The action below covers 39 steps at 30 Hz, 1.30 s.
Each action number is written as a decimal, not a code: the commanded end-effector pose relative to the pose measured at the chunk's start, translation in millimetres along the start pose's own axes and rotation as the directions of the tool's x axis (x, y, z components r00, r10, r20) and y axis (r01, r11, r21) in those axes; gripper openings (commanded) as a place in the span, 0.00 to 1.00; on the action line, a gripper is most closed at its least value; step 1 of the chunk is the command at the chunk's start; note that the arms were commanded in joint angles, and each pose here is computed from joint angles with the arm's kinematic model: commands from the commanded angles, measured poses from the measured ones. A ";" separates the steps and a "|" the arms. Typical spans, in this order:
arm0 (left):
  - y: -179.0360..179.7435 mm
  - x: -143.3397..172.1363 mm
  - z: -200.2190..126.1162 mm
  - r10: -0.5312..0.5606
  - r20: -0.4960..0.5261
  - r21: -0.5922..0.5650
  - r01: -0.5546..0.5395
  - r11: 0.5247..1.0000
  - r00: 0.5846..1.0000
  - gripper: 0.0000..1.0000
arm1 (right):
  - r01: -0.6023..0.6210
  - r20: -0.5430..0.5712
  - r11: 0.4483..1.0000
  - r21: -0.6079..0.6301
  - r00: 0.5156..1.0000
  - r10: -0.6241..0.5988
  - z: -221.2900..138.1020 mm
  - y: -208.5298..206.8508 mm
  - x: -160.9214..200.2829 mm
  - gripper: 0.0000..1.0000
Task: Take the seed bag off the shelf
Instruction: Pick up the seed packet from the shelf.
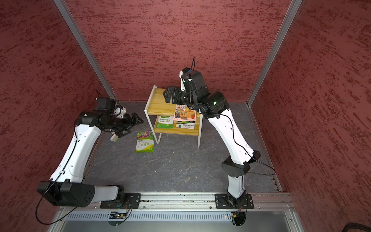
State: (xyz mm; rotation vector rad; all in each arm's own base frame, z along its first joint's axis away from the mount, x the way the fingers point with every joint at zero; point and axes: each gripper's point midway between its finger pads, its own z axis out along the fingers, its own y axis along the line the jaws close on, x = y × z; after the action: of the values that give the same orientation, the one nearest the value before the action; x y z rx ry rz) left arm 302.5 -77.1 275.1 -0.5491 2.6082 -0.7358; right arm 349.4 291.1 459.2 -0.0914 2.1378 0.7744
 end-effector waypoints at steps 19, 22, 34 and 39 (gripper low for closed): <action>11.9 4.7 -4.8 0.038 -0.008 -0.002 -0.038 0.999 0.999 1.00 | -0.286 -0.027 0.951 0.120 0.956 0.291 -49.9 -79.8 93.3 0.98; 12.2 6.4 -5.2 0.042 -0.011 -0.002 -0.042 0.999 0.999 1.00 | -0.290 -0.033 0.953 0.091 0.955 0.294 -32.3 -70.6 87.3 0.98; 16.9 13.6 -4.0 0.063 -0.026 -0.006 -0.064 0.998 0.998 1.00 | -0.305 -0.005 0.952 0.031 0.952 0.305 -5.5 -54.7 66.7 0.95; 17.1 13.0 -2.0 0.065 -0.029 -0.004 -0.065 0.998 0.997 1.00 | -0.317 0.012 0.948 -0.014 0.948 0.317 -2.3 -47.4 60.1 0.82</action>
State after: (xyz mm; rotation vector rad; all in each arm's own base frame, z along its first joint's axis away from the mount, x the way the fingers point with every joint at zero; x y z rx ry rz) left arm 288.1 -68.4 262.1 -0.4857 2.6497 -0.7116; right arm 314.3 258.4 367.8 0.2559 2.2640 0.8945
